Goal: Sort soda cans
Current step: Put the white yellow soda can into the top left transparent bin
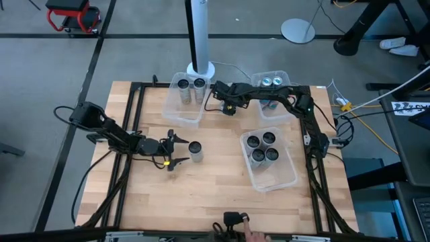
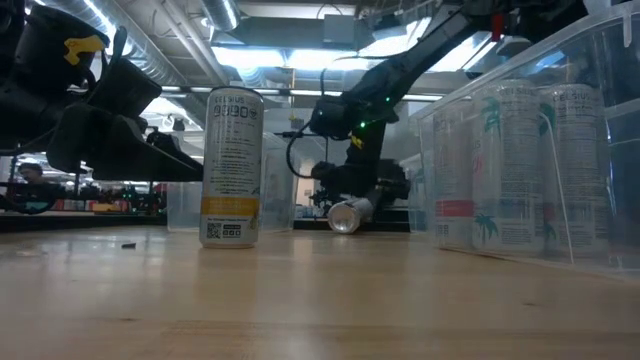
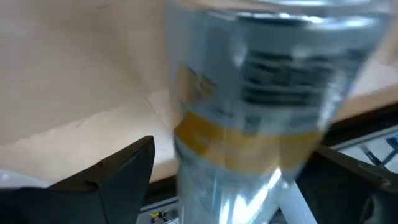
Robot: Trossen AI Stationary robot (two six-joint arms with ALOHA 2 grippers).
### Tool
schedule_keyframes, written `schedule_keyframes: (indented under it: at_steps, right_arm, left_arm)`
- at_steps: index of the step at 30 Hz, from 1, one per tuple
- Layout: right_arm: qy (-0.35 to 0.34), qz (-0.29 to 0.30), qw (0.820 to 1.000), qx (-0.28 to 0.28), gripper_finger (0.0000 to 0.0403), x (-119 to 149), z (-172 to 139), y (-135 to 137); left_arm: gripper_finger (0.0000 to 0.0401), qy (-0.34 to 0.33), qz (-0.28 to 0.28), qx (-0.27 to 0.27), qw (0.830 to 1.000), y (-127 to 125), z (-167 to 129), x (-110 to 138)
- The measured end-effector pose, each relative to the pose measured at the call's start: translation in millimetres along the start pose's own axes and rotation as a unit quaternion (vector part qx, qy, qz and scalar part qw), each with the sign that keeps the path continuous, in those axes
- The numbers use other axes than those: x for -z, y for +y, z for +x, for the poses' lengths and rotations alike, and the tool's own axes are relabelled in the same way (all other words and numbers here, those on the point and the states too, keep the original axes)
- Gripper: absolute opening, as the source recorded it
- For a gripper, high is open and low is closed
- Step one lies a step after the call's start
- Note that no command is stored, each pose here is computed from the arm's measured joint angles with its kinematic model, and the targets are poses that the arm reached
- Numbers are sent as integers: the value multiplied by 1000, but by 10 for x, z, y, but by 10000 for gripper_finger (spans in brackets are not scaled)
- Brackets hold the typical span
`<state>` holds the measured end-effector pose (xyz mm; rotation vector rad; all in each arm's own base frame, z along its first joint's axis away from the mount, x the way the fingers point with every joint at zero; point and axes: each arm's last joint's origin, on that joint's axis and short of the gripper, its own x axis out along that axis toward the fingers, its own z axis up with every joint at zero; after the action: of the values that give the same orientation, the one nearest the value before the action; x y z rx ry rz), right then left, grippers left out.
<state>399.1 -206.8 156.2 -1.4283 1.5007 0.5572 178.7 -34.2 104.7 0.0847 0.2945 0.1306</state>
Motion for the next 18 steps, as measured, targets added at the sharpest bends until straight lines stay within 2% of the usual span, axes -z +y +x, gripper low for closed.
schedule_keyframes:
  at_steps: [4,9,13,18]
  right_arm:
    - [-4,-7,1000,-18,327,-37,64,33]
    - [12,-3,1000,-15,244,-34,65,21]
    - [29,-3,999,-21,237,-33,57,25]
    - [57,-27,998,-18,237,-158,-65,-11]
  left_arm:
    - [344,0,0,0,1000,0,0,0]
    - [344,0,0,0,1000,0,0,0]
    - [344,0,0,0,1000,0,0,0]
    - [344,0,0,0,1000,0,0,0]
